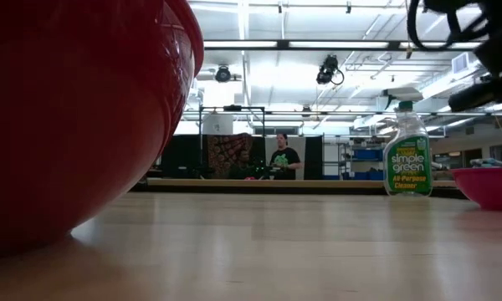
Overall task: Nest bowls inside each other
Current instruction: Stack the blue bowl on the green bowl
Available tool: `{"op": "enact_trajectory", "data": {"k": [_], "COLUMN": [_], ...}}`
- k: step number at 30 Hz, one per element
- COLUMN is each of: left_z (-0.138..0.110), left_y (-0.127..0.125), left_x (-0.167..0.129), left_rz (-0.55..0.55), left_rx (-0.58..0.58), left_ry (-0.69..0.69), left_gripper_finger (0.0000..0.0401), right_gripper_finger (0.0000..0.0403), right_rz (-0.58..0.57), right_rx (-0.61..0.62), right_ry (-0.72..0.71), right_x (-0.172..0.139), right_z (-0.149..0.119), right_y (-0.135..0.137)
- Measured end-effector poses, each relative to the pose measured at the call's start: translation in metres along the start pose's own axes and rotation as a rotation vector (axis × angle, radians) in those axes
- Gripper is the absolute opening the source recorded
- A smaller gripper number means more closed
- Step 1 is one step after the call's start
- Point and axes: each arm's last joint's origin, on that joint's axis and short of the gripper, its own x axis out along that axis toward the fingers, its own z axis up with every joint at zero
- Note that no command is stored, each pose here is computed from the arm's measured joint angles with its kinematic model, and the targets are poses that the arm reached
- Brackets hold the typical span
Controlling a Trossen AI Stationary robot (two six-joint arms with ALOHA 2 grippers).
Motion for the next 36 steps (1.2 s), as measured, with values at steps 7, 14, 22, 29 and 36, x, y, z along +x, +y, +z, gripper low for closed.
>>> {"op": "enact_trajectory", "data": {"k": [7, 14, 22, 29, 36], "left_z": [0.0, 0.0, 0.0, 0.0, 0.0], "left_y": [0.0, 0.0, 0.0, 0.0, 0.0], "left_x": [0.0, 0.0, 0.0, 0.0, 0.0], "left_rz": [0.0, 0.0, 0.0, 0.0, 0.0], "left_rx": [-0.002, -0.003, -0.002, -0.002, -0.001], "left_ry": [0.0, 0.0, 0.0, 0.0, 0.0], "left_gripper_finger": [0.0204, 0.0204, 0.0204, 0.0204, 0.0204], "right_gripper_finger": [0.0153, 0.0108, 0.0023, 0.0023, 0.0026], "right_rz": [0.032, 0.044, 0.072, 0.118, 0.231], "right_rx": [-0.004, -0.001, -0.006, -0.018, -0.031], "right_ry": [0.061, 0.084, 0.046, -0.05, -0.288], "right_x": [0.019, 0.029, 0.025, 0.002, -0.06], "right_z": [0.015, 0.023, 0.025, 0.039, 0.062], "right_y": [-0.005, -0.007, -0.005, -0.002, -0.001]}}
